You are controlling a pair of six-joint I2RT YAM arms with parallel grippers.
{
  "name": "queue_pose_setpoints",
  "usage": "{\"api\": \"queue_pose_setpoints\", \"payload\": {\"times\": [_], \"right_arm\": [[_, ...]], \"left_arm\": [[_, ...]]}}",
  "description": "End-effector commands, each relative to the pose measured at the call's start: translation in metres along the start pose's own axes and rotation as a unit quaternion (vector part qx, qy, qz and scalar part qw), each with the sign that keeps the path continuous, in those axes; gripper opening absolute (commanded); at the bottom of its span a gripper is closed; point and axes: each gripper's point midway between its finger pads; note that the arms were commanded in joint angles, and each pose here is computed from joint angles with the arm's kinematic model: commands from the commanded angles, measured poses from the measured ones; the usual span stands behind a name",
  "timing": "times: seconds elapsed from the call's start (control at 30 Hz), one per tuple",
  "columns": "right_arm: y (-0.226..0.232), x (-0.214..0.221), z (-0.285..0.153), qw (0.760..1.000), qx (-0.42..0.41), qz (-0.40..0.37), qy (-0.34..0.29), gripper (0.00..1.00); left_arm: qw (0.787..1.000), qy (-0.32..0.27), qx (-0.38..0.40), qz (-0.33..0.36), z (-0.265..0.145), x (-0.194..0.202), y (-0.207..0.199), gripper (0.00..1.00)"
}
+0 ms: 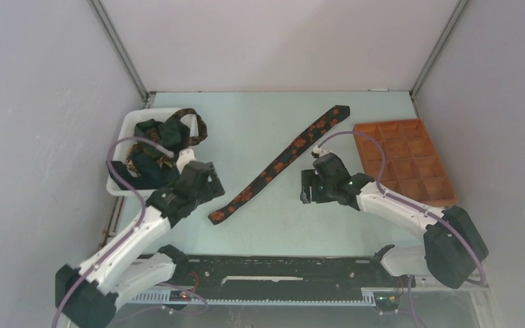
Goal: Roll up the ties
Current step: Roll the tie at the center of the board.
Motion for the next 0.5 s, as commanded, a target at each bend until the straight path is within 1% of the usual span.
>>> {"api": "queue_pose_setpoints", "payload": {"times": [0.0,0.13,0.23,0.3,0.47], "right_arm": [[0.028,-0.024,0.002,0.999,-0.042,-0.004,-0.03,0.68],[0.036,-0.025,0.007,0.999,-0.047,-0.004,-0.026,0.68],[0.043,-0.023,0.01,0.998,-0.052,-0.006,-0.024,0.67],[0.046,-0.02,0.012,0.998,-0.053,-0.007,-0.02,0.67],[0.046,-0.011,0.017,0.999,-0.048,-0.01,-0.004,0.67]], "left_arm": [[0.999,-0.001,0.001,-0.049,-0.014,0.026,0.027,0.81],[0.995,0.012,0.057,-0.078,-0.021,0.05,0.028,0.78],[0.99,0.01,0.1,-0.102,-0.02,0.06,0.02,0.71],[0.988,0.006,0.1,-0.116,-0.018,0.062,0.022,0.68],[0.988,0.014,0.074,-0.132,-0.006,0.076,0.033,0.66]]}}
Point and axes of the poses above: each gripper's point midway between its finger pads, its own z axis out along the fingers, its own y axis along the line the jaws close on, x = y × z
